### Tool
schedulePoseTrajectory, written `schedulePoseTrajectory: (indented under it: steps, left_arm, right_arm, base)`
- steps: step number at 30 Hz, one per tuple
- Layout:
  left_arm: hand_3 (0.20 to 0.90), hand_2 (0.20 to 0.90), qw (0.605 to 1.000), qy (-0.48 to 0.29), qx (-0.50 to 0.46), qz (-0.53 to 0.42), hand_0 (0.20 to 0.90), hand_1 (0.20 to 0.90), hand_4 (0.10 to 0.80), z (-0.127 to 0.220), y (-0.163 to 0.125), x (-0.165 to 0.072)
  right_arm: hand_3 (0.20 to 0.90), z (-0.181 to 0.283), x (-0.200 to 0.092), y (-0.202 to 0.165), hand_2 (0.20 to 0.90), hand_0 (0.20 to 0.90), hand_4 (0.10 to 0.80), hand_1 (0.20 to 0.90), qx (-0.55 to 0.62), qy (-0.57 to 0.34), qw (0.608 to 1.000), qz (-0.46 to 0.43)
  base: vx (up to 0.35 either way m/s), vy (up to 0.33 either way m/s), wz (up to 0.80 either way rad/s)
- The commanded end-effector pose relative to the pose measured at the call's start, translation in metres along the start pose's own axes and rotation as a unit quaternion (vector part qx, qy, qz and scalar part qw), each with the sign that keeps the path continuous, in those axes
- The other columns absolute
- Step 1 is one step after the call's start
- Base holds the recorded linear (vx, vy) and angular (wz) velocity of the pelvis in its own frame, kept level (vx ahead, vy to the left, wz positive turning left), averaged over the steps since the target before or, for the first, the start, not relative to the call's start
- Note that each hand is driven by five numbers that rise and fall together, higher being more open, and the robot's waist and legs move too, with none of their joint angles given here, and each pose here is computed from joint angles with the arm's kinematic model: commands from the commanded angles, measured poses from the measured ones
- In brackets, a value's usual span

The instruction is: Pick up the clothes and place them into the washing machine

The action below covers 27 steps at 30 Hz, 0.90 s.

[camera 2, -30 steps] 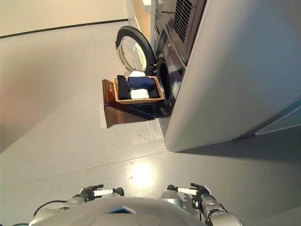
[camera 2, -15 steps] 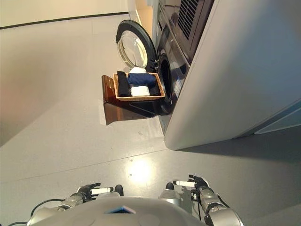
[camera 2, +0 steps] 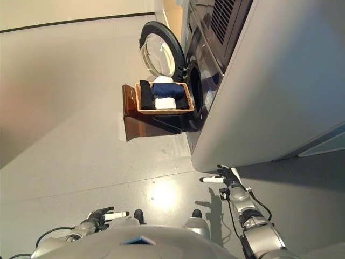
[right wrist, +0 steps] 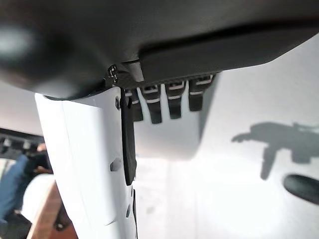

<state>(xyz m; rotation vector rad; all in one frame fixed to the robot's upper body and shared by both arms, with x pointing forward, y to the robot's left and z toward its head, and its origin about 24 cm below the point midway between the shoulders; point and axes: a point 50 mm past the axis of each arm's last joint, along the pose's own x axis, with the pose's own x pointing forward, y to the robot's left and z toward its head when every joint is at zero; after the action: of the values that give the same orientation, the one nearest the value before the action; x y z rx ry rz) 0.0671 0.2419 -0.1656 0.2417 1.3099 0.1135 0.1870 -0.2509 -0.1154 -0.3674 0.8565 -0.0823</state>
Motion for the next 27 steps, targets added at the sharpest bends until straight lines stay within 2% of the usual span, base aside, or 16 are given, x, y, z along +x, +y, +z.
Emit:
schedulePoseTrajectory:
  steps: [1,3,7,9,13,17,19,27]
  left_arm:
    - [0.900,0.900,0.998,-0.053,0.016,0.016,0.900,0.900,0.800,0.032,0.005,0.002]
    - [0.900,0.900,0.999,-0.040,0.031,0.006,0.900,0.900,0.800,0.025,0.000,0.002]
    - [0.900,0.900,0.999,0.003,0.044,-0.003,0.900,0.900,0.800,0.000,-0.006,0.000]
    - [0.900,0.900,0.999,0.016,0.042,-0.002,0.900,0.900,0.800,-0.008,-0.006,-0.001]
    - [0.900,0.900,0.999,0.021,0.044,0.000,0.900,0.900,0.800,-0.012,-0.006,-0.001]
    - [0.900,0.900,0.999,0.023,0.044,0.001,0.900,0.900,0.800,-0.012,-0.006,-0.001]
    - [0.900,0.900,0.999,0.013,0.031,0.006,0.900,0.900,0.800,-0.008,-0.006,-0.001]
    - [0.900,0.900,0.999,0.023,0.037,0.003,0.900,0.900,0.800,-0.014,-0.006,-0.002]
  right_arm:
    - [0.900,0.063,0.005,0.003,0.900,0.900,0.800,0.900,0.016,-0.123,0.992,0.011]
    - [0.900,0.066,0.001,0.011,0.900,0.900,0.800,0.900,-0.021,-0.142,0.989,0.032]
    - [0.900,0.059,-0.002,0.011,0.900,0.900,0.800,0.900,-0.012,-0.140,0.990,0.024]
    - [0.900,0.071,-0.002,0.016,0.900,0.900,0.800,0.900,-0.014,-0.158,0.987,0.027]
    - [0.900,0.104,-0.002,0.028,0.900,0.900,0.800,0.900,-0.065,-0.204,0.976,0.050]
    - [0.900,0.113,-0.003,0.033,0.900,0.900,0.800,0.900,-0.077,-0.216,0.972,0.056]
    - [0.900,0.108,-0.005,0.036,0.900,0.900,0.800,0.900,-0.032,-0.213,0.975,0.059]
    - [0.900,0.073,-0.010,0.030,0.900,0.900,0.800,0.900,0.002,-0.178,0.982,0.058]
  base:
    - [0.000,0.000,0.00]
    - [0.003,0.003,0.04]
    - [0.002,0.002,0.01]
    - [-0.009,0.036,0.01]
    - [-0.040,0.027,0.00]
    - [0.000,0.000,0.00]
    - [-0.042,0.015,0.01]
    - [0.012,0.039,0.01]
